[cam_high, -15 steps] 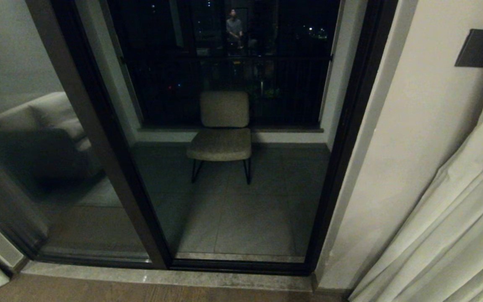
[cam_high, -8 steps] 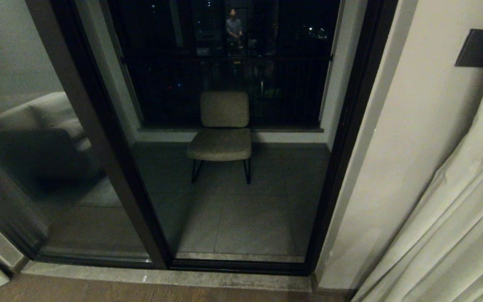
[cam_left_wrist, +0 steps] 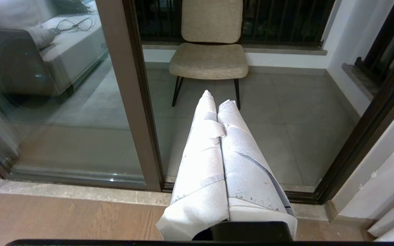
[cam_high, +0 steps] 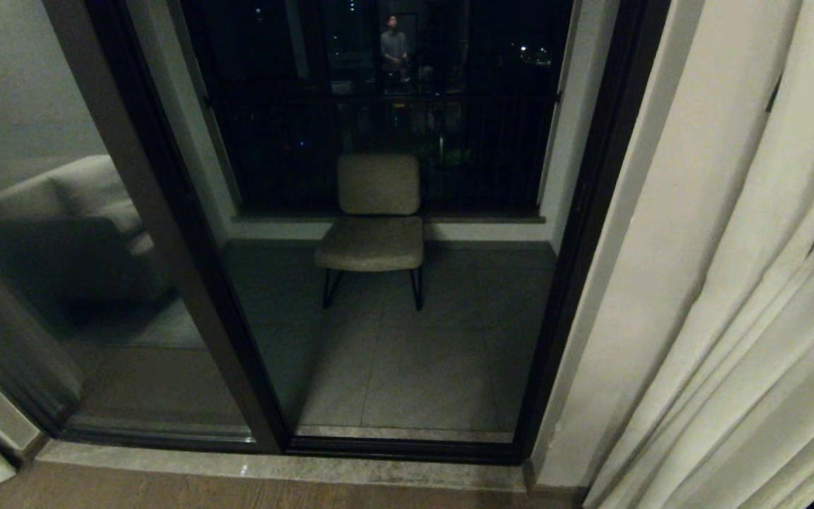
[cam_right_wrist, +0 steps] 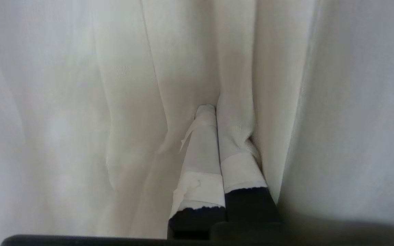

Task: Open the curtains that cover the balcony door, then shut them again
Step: Pull the inner curtains open on both sides

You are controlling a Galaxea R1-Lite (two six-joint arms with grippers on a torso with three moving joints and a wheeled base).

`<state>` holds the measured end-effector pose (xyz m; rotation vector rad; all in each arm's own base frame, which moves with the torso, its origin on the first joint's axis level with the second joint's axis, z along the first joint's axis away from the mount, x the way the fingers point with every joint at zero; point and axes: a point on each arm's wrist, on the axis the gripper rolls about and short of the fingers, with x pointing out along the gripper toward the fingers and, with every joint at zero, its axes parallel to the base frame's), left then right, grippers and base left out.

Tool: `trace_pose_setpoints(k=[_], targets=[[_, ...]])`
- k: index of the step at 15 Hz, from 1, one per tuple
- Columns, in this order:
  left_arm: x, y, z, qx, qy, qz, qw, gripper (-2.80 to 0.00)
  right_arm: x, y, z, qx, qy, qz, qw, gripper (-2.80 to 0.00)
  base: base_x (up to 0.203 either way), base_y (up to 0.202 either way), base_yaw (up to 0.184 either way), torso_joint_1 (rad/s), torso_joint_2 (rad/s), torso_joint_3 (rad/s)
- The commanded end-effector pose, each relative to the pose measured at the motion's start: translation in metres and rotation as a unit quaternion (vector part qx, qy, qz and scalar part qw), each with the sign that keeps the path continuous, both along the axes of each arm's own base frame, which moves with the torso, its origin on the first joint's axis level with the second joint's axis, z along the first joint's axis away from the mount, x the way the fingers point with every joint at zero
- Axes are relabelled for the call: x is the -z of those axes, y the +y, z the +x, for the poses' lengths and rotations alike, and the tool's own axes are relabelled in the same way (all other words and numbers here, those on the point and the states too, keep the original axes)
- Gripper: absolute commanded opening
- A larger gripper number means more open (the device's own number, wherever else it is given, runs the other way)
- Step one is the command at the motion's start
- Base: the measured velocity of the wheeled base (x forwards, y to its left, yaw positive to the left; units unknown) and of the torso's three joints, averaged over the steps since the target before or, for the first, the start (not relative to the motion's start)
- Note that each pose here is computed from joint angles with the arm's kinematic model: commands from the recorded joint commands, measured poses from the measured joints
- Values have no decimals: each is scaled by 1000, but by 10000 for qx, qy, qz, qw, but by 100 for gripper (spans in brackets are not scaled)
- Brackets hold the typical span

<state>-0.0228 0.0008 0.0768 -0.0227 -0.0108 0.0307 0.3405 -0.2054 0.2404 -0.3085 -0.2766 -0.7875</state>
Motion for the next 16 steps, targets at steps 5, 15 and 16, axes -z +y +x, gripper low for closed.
trace_pose_setpoints(k=[5, 15, 16], targets=[[0, 0, 0, 1, -9, -2, 10000, -280, -5, 83, -54, -758, 223, 244, 9966, -280, 0, 0, 0, 0, 0, 0], [0, 0, 0, -3, -2, -2, 10000, -280, 31, 148, -150, -1353, 813, 502, 9862, -280, 0, 0, 0, 0, 0, 0], [0, 0, 0, 0, -6, -2, 10000, -280, 40, 156, -168, -1435, 906, 550, 9840, -280, 0, 0, 0, 0, 0, 0]])
